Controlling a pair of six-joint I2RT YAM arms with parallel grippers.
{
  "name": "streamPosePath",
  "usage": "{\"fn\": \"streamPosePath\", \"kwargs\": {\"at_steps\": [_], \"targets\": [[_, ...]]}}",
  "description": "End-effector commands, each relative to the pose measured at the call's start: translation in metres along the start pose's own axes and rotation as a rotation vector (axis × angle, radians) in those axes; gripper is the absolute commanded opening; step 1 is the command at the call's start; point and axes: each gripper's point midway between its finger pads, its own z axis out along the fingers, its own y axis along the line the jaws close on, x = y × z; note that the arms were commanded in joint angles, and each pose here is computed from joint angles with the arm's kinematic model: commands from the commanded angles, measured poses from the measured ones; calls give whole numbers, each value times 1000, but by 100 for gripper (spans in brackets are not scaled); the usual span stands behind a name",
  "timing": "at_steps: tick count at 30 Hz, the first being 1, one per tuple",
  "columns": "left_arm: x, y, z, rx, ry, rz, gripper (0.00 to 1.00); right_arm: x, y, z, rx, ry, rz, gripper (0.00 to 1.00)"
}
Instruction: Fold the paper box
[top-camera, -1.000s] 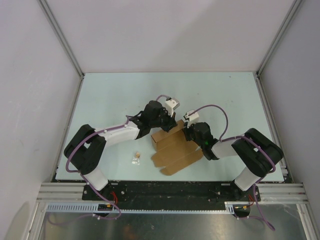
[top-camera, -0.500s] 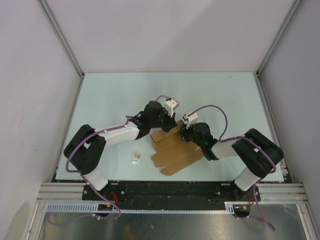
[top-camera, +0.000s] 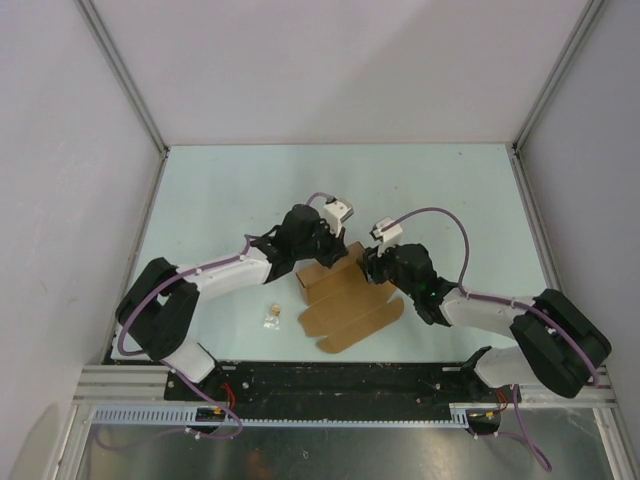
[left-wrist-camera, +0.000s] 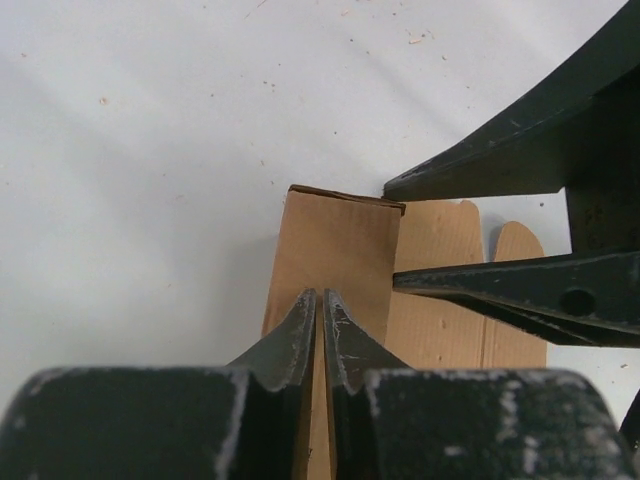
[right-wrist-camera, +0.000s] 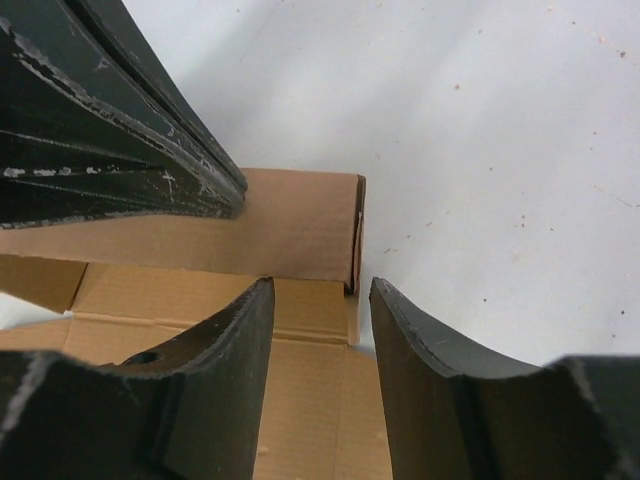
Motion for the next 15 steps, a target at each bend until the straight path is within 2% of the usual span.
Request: {"fn": "streamPosePath", "kwargs": {"at_steps": [1,8,9,11,14,15], "targets": [[-10,-4,-14,-14,-16,-3,11,4,7,-13,-28,42,9,49],[-9,-6,-19,-12,-18,-18,11,-6,11,-46,-46,8,50,50],[-9,-6,-21,-16,-22,-21,11,-22,8,-55,-29,-45,76,49],[-8,-6,-25,-20,-27,-31,11,-27,4,-64,-1,-69,110,47],[-15,-9,-37,-29,-59,-40,11,-46,1,-75,10,-140,164,34],[-24,-10,-47,-40,-91,-38,11,-51,2,-76,4,-153,169,26]]}}
